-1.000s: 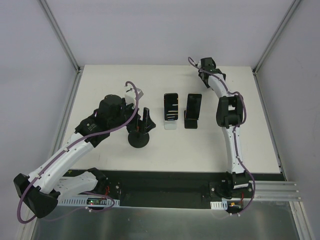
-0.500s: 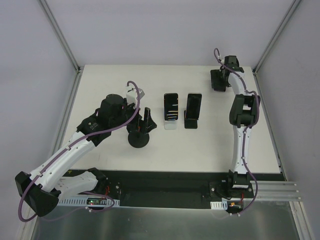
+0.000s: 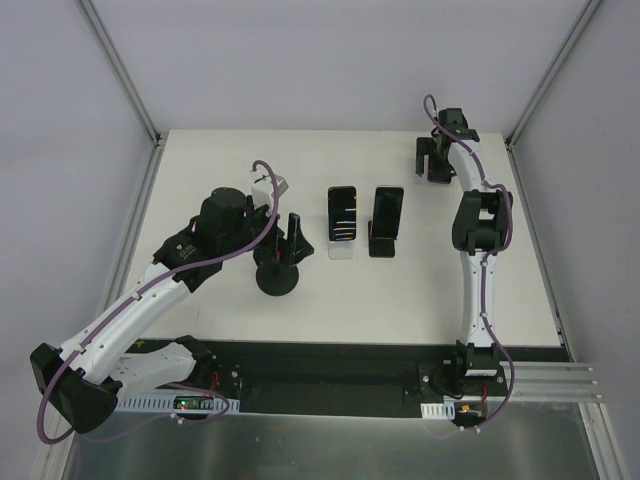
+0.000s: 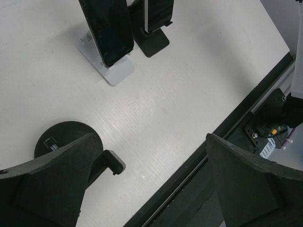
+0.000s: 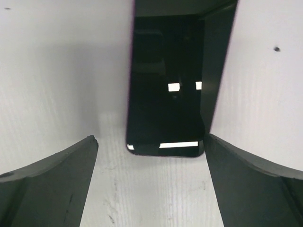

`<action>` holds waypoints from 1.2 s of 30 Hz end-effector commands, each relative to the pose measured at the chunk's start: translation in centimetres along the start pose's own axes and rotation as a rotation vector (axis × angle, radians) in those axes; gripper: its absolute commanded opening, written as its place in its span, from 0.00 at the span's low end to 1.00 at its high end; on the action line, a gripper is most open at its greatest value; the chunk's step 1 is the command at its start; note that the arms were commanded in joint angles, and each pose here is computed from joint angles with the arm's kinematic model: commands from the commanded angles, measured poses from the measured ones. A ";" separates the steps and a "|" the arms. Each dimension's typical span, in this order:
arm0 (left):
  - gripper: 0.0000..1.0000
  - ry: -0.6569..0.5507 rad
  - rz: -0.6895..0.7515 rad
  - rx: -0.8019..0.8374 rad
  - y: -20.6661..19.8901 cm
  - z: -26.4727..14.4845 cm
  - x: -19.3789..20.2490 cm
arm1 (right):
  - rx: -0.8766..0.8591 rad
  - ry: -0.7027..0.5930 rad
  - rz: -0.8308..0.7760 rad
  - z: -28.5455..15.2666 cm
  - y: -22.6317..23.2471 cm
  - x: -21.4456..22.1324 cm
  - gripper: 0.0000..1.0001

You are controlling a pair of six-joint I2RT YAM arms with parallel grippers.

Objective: Place the phone on the phone stand

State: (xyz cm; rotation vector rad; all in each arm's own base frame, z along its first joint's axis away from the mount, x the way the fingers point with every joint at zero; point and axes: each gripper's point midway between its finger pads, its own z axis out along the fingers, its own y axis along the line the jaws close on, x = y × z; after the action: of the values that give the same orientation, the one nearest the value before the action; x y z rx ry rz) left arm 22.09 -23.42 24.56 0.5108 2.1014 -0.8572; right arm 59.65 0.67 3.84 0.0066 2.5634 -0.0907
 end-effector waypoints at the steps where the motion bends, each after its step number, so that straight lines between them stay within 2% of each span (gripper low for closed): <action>1: 0.97 -0.024 0.001 0.033 -0.5 0.0 -0.6 | 0.152 0.019 0.021 -0.8 -2.9 0.1 0.96; 7: 0.97 -0.024 -0.003 0.034 -0.5 0.1 -0.7 | 0.127 0.060 0.012 -0.3 -2.7 1.3 0.96; 11: 0.97 -0.025 -0.004 0.034 -0.5 0.1 -0.7 | -0.003 0.058 0.031 0.0 -1.2 1.1 0.96; 13: 0.97 -0.023 -0.003 0.035 -0.5 0.1 -0.6 | -0.014 0.062 0.055 0.2 -1.3 1.2 0.98; 17: 0.97 -0.023 -0.004 0.035 -0.5 0.1 -0.6 | -0.043 0.066 0.098 0.4 -2.0 1.3 0.93; 28: 0.97 -0.021 -0.005 0.034 -0.5 0.1 -0.6 | -0.016 0.066 0.092 0.4 -2.0 1.1 0.73; 31: 0.98 -0.019 -0.005 0.034 -0.4 0.2 -0.5 | -0.018 0.064 0.088 0.2 -1.8 1.1 0.59; 32: 0.98 -0.018 -0.007 0.032 -0.3 0.2 -0.5 | -0.031 0.074 0.094 0.3 -1.6 1.4 0.49; 34: 0.97 -0.021 -0.006 0.033 -0.3 0.1 -0.5 | -0.049 0.078 0.115 -0.4 -1.2 1.4 0.37; 35: 0.98 -0.023 -0.007 0.034 -0.4 0.1 -0.5 | -0.084 0.107 0.125 -0.3 -0.5 2.4 0.28; 36: 0.97 -0.023 -0.008 0.039 -0.4 0.1 -0.4 | -0.088 0.115 0.131 -0.5 -0.4 2.7 0.25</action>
State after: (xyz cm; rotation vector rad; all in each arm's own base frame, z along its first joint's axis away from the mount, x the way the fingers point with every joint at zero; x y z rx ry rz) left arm 22.19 -23.52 24.57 0.5078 2.1005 -0.8618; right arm 59.50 -1.61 3.67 0.1304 2.5854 -0.0250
